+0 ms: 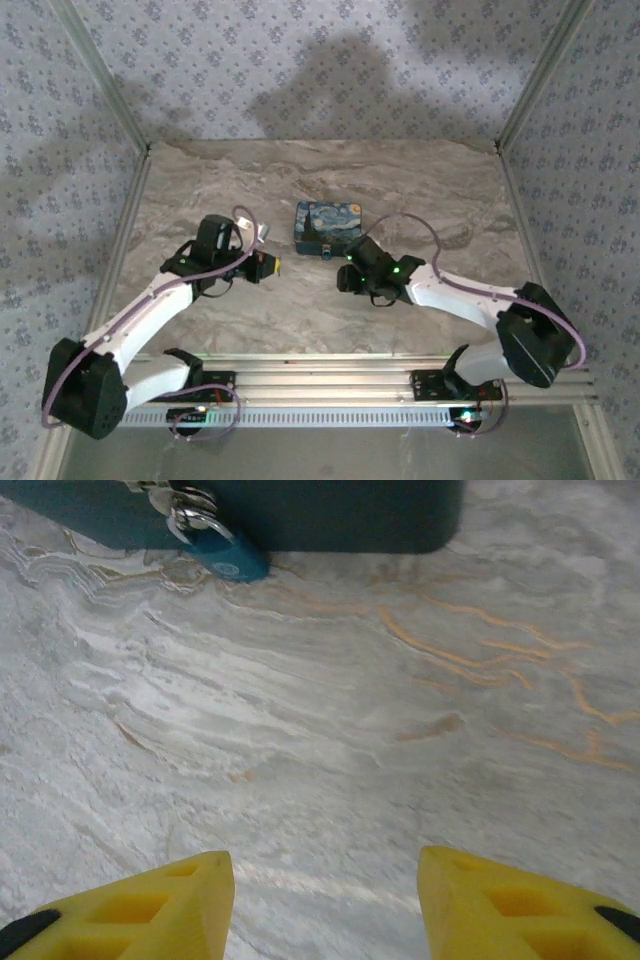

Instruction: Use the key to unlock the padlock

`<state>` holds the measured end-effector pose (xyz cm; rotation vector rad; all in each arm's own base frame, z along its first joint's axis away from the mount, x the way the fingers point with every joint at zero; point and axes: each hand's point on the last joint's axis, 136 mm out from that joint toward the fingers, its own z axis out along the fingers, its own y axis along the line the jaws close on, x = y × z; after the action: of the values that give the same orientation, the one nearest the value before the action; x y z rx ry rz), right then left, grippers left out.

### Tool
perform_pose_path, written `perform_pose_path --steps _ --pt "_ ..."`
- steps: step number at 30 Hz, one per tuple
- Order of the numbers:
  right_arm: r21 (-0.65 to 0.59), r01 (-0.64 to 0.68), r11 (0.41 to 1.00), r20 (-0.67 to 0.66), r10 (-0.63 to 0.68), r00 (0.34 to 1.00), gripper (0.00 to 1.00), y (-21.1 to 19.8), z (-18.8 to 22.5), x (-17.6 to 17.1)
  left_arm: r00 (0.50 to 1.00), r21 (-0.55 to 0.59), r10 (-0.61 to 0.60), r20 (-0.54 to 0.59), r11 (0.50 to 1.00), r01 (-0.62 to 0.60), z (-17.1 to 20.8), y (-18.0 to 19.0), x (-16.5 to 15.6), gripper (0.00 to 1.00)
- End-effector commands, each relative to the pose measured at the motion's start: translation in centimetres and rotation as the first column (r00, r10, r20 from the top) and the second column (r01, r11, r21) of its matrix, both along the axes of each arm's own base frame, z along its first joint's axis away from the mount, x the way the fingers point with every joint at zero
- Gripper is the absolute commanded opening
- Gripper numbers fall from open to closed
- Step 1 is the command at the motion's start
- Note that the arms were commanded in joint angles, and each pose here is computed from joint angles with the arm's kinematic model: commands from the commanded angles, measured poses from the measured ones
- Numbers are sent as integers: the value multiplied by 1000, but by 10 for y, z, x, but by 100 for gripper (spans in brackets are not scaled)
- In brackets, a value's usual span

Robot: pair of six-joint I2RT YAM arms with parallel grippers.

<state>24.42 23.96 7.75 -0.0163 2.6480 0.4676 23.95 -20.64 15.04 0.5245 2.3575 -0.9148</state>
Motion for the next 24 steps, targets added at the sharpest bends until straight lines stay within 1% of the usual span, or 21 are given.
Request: perform_pose_path --steps 1,6,13,20,24 --pt "65 55 996 44 -58 997 51 17 8 22 994 -55 -106 -35 993 104 1 -12 -32 0" --pt "55 39 998 51 -42 998 50 36 8 41 986 -81 -163 -22 984 161 -5 -23 -49 0" --pt "-5 26 1000 71 -26 997 48 56 -2 71 981 -125 -192 27 973 194 -2 -31 -47 0" --pt "-46 67 997 95 -62 993 46 56 -14 93 990 -120 -144 0 982 143 -12 -28 -44 0" --pt "-93 85 992 117 -74 990 44 52 -22 101 993 -126 -114 -8 986 112 -19 -25 -44 0"
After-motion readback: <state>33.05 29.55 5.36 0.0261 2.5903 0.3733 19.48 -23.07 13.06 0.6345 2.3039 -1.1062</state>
